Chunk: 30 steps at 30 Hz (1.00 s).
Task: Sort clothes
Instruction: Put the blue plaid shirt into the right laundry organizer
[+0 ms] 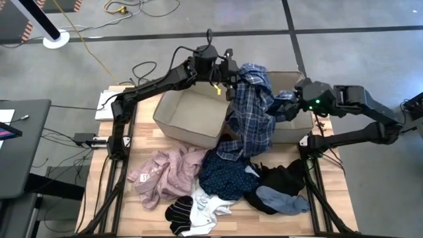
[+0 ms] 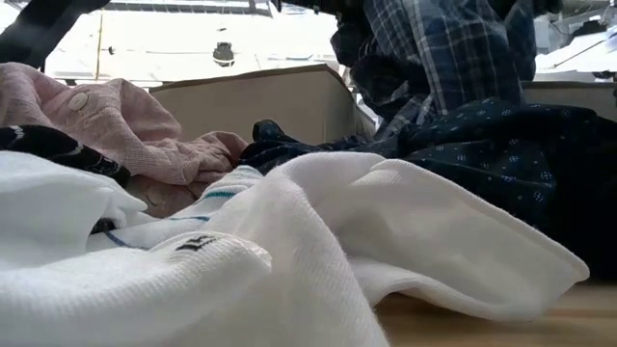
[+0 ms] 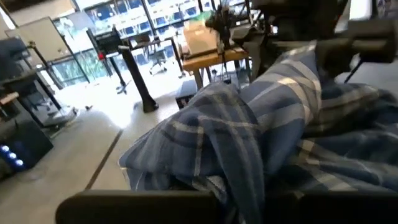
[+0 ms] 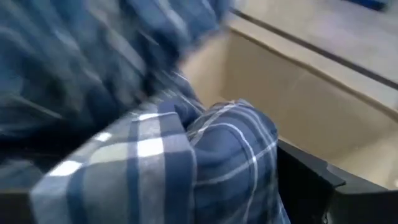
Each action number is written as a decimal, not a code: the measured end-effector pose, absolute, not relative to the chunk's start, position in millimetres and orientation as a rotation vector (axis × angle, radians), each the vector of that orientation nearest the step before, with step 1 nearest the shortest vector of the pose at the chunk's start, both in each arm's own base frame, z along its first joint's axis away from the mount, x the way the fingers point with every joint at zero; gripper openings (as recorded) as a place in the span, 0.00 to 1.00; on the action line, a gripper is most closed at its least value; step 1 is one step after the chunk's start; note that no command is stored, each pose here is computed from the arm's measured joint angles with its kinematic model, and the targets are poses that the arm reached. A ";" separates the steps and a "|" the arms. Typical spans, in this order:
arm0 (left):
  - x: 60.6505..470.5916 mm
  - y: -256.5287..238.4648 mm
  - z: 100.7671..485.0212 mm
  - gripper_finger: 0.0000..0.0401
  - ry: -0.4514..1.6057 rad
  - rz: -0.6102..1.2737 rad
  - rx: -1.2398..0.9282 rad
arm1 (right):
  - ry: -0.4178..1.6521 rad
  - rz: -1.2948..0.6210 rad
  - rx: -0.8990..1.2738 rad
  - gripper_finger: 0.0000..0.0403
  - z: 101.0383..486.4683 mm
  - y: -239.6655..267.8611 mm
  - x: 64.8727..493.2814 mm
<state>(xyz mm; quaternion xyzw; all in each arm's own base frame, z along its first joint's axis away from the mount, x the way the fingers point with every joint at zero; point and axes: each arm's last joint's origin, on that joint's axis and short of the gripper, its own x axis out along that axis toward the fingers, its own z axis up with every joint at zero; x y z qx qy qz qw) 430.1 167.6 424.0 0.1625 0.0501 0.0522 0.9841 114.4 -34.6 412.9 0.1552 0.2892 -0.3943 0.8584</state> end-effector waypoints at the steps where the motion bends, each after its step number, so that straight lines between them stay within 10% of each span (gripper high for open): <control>1: 431.3 168.1 422.8 0.00 0.099 0.106 0.325 | 0.591 -0.830 0.324 0.68 414.1 -34.9 114.5; 13: 437.9 174.0 424.3 0.00 -0.008 0.106 0.320 | 0.587 -1.019 0.267 0.68 412.1 -45.7 111.0; 30: 432.3 188.0 418.7 0.00 0.051 0.128 0.339 | 0.597 -0.595 0.251 0.68 408.9 -42.0 153.3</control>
